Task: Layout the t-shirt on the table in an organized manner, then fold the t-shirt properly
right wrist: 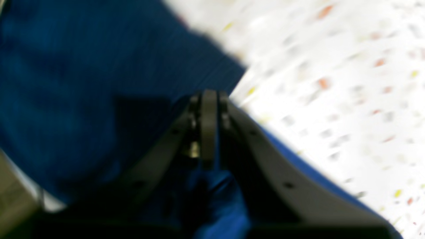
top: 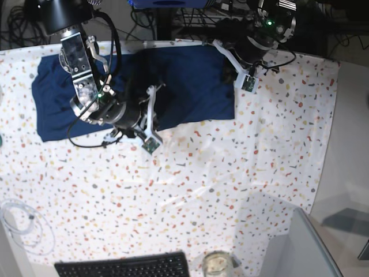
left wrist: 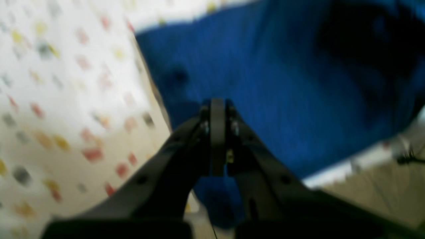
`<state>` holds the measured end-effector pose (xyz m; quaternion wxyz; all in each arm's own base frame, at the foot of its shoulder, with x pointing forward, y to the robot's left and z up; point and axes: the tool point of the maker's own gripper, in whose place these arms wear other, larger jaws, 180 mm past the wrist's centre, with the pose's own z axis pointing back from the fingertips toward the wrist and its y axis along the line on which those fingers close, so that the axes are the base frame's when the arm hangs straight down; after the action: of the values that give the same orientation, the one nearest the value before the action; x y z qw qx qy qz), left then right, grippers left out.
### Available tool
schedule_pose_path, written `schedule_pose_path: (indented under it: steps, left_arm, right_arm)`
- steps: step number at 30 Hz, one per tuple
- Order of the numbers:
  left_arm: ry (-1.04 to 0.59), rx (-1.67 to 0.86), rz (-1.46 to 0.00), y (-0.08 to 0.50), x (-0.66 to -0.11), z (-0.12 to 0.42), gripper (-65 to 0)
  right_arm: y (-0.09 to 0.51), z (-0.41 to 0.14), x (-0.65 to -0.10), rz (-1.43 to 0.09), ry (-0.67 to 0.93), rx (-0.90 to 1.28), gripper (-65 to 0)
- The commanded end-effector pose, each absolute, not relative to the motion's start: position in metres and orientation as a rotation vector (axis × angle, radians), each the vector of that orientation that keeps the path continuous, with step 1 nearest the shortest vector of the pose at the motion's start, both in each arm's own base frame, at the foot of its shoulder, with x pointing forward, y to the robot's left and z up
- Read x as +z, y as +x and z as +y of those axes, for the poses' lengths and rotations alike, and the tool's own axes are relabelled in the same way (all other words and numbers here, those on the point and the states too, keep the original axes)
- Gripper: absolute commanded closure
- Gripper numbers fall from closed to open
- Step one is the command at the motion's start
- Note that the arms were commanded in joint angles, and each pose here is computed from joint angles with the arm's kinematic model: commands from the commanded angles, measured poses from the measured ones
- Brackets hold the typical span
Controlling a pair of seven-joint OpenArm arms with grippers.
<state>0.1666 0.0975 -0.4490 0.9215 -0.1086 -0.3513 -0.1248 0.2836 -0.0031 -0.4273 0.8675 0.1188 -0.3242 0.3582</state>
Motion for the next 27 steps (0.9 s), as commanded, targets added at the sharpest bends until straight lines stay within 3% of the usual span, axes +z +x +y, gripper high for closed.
schedule_pose_path:
  steps: [1,5,8,13,17,18,20,23,24,27]
  left_arm:
    - [-0.207,-0.250,-0.746,0.169,-0.444,0.107,0.0]
    - [-0.072,-0.147,-0.724,0.161,-0.448,0.173,0.0]
    - [0.045,-0.060,-0.714,0.153,-0.446,0.228,0.0]
    - [0.182,0.036,-0.711,0.142,-0.436,0.291,0.0]
    - [0.174,0.031,-0.715,0.140,-0.432,0.302,0.0]
    - [0.165,0.022,-0.717,0.141,-0.432,0.301,0.0]
    - [0.165,0.022,-0.716,0.140,-0.432,0.301,0.0]
    - [0.164,0.029,-0.709,0.139,-0.435,0.302,0.0]
    - [0.166,0.036,-0.708,0.140,-0.437,0.304,0.0]
    - [0.168,0.058,-0.688,0.138,-0.445,0.310,0.0]
  right_arm:
    - [0.295,0.001,-0.415,-0.730,0.265,0.727,-14.1]
    - [0.299,0.004,-0.427,-0.696,0.283,0.692,-32.7]
    - [0.302,0.004,-0.449,-0.626,0.293,0.685,-41.3]
    - [0.303,0.004,-0.465,-0.571,0.304,0.674,-41.9]
    - [0.302,0.006,-0.466,-0.568,0.310,0.679,-41.6]
    - [0.301,0.007,-0.466,-0.566,0.311,0.681,-39.9]
    - [0.300,0.007,-0.467,-0.561,0.311,0.682,-30.0]
    - [0.298,0.007,-0.467,-0.560,0.312,0.680,-3.6]
    - [0.295,0.006,-0.468,-0.554,0.313,0.678,0.0]
    - [0.286,0.004,-0.466,-0.552,0.305,0.680,-2.1]
